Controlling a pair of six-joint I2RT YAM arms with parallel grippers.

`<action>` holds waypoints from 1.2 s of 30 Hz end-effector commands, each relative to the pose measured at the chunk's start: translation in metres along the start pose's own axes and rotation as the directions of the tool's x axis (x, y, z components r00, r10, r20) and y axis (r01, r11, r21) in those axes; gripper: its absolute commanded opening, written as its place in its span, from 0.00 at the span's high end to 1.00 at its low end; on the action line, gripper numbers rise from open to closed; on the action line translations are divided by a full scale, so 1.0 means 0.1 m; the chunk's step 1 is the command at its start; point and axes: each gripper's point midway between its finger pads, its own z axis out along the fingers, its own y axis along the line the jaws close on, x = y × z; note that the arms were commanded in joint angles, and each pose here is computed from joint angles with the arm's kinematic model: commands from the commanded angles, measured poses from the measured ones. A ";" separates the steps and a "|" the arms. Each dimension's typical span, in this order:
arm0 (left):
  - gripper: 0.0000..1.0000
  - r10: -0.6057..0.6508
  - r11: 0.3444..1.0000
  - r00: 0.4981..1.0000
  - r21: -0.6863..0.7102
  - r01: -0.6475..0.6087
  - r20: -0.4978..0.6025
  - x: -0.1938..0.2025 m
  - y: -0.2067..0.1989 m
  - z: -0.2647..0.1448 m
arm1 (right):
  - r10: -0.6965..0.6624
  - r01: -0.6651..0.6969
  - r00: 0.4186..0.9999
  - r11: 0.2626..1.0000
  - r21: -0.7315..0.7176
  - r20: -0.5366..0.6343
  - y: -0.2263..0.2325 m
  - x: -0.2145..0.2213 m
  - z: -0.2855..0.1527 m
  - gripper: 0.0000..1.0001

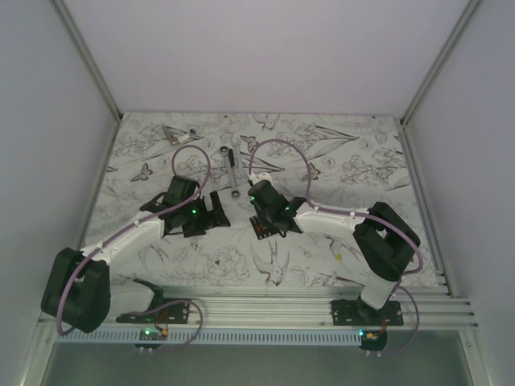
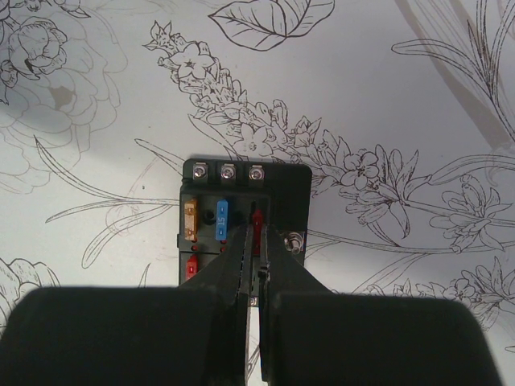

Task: Snap on the fuse box
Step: Install the fuse at the fuse box base.

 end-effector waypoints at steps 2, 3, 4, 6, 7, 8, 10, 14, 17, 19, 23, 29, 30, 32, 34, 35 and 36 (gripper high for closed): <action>0.00 -0.011 1.000 1.000 0.013 0.011 -0.010 -0.03 -0.05 -0.03 | 0.018 -0.017 0.999 1.000 -0.004 0.031 0.03 -0.10 -0.09 1.00; 0.00 -0.011 1.000 1.000 0.012 0.011 -0.010 -0.03 -0.05 -0.03 | 0.019 -0.019 0.999 1.000 -0.004 0.034 0.03 -0.11 -0.09 1.00; 0.00 -0.010 1.000 1.000 0.013 0.010 -0.010 -0.03 -0.05 -0.03 | 0.019 -0.019 0.999 1.000 -0.002 0.036 0.03 -0.11 -0.10 1.00; 0.00 -0.011 1.000 1.000 0.013 0.011 -0.009 -0.04 -0.05 -0.03 | 0.018 -0.018 0.999 1.000 -0.004 0.034 0.03 -0.11 -0.10 1.00; 0.00 -0.012 1.000 1.000 0.013 0.012 -0.008 -0.04 -0.05 -0.03 | 0.018 -0.018 0.999 1.000 -0.002 0.035 0.03 -0.11 -0.10 1.00; 0.00 -0.011 1.000 1.000 0.013 0.011 -0.009 -0.03 -0.05 -0.03 | 0.019 -0.019 0.999 1.000 -0.003 0.034 0.03 -0.11 -0.09 1.00; 0.00 -0.011 1.000 1.000 0.013 0.011 -0.009 -0.03 -0.05 -0.03 | 0.020 -0.020 0.999 1.000 -0.003 0.036 0.03 -0.11 -0.10 1.00; 0.00 -0.012 1.000 1.000 0.011 0.012 -0.012 -0.02 -0.04 -0.02 | 0.025 -0.025 0.998 1.000 -0.002 0.053 0.02 -0.15 -0.14 1.00; 0.00 -0.014 1.000 1.000 0.008 0.014 -0.012 -0.01 -0.03 -0.02 | 0.030 -0.030 0.998 1.000 -0.007 0.060 0.02 -0.16 -0.15 1.00; 0.00 -0.014 1.000 1.000 0.008 0.014 -0.012 -0.02 -0.03 -0.02 | 0.033 -0.032 0.997 0.999 -0.011 0.066 0.03 -0.16 -0.16 1.00; 0.00 -0.016 1.000 1.000 0.006 0.016 -0.014 0.00 -0.02 -0.01 | 0.030 -0.030 0.998 0.999 -0.012 0.055 0.03 -0.13 -0.13 1.00; 0.00 -0.015 1.000 1.000 0.006 0.015 -0.016 0.00 -0.02 -0.01 | 0.025 -0.024 1.000 1.000 -0.015 0.018 0.06 -0.03 -0.03 1.00; 0.00 -0.014 1.000 1.000 0.007 0.014 -0.016 0.00 -0.02 -0.01 | 0.024 -0.024 1.000 1.000 -0.014 0.016 0.07 -0.02 -0.02 1.00; 0.00 -0.016 1.000 1.000 0.005 0.016 -0.017 0.00 -0.02 -0.01 | 0.027 -0.027 1.000 1.000 -0.011 0.015 0.06 -0.02 -0.01 1.00; 0.00 -0.016 1.000 1.000 0.006 0.016 -0.016 0.00 -0.02 -0.01 | 0.030 -0.030 0.999 1.000 -0.010 0.012 0.07 -0.01 0.01 1.00; 0.00 -0.015 1.000 1.000 0.004 0.016 -0.016 0.00 -0.01 -0.01 | 0.032 -0.032 0.999 0.999 -0.010 0.009 0.07 0.00 0.02 1.00; 0.00 -0.016 1.000 1.000 0.005 0.016 -0.015 0.00 -0.02 -0.01 | 0.036 -0.036 0.999 0.999 -0.010 0.010 0.07 0.00 0.03 1.00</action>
